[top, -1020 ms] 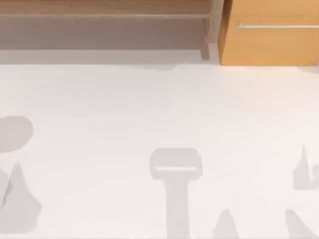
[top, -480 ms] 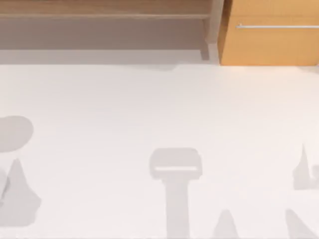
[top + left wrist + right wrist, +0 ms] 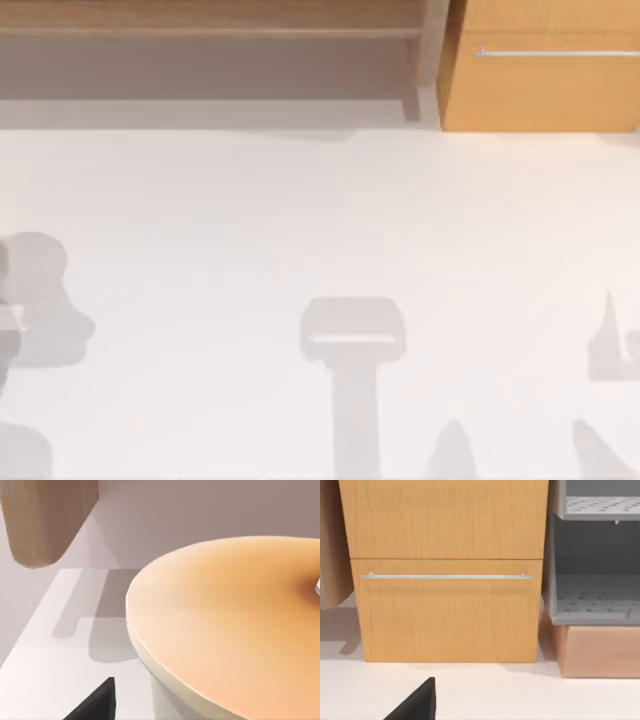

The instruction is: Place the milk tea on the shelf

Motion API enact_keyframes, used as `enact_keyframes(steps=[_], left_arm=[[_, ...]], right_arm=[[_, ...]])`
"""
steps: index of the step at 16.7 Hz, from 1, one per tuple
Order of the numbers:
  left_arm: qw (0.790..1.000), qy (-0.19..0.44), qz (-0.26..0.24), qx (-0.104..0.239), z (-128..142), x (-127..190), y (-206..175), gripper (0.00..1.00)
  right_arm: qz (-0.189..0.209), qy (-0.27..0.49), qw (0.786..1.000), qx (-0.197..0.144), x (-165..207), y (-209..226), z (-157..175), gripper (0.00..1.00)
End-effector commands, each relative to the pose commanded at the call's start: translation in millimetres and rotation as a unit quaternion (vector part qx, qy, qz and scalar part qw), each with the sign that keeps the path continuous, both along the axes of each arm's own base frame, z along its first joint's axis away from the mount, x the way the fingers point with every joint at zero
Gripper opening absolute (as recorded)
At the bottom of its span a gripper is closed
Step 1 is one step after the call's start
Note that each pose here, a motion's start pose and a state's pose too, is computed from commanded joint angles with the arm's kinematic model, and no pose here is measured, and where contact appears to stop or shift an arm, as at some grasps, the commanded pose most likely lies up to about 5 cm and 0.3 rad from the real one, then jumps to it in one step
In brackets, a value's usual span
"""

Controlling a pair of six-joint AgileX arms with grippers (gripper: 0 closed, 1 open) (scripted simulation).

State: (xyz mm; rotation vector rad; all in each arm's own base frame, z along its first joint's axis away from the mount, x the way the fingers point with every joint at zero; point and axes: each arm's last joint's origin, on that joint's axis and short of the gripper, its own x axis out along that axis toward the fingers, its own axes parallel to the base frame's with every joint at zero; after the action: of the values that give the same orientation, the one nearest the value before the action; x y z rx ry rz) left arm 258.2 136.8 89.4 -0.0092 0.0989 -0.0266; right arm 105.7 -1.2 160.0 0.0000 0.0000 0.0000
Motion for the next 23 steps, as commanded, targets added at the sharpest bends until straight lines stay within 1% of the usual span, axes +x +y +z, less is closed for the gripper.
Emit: enact_keyframes(steps=[4, 17, 18, 23], left_arm=[[1.000, 0.000, 0.000, 0.000, -0.1, 0.6, -0.1, 1.00], [1.000, 0.000, 0.000, 0.000, -0.1, 0.6, -0.1, 0.02], [1.000, 0.000, 0.000, 0.000, -0.1, 0.6, -0.1, 0.00], [1.000, 0.000, 0.000, 0.000, -0.1, 0.6, -0.1, 0.00]], right_arm=[[0.000, 0.000, 1.000, 0.000, 0.0, 0.0, 0.0, 1.00], [0.000, 0.000, 1.000, 0.000, 0.0, 0.0, 0.0, 1.00], [0.000, 0.000, 1.000, 0.000, 0.0, 0.0, 0.0, 1.00], [0.000, 0.000, 1.000, 0.000, 0.0, 0.0, 0.0, 1.00]])
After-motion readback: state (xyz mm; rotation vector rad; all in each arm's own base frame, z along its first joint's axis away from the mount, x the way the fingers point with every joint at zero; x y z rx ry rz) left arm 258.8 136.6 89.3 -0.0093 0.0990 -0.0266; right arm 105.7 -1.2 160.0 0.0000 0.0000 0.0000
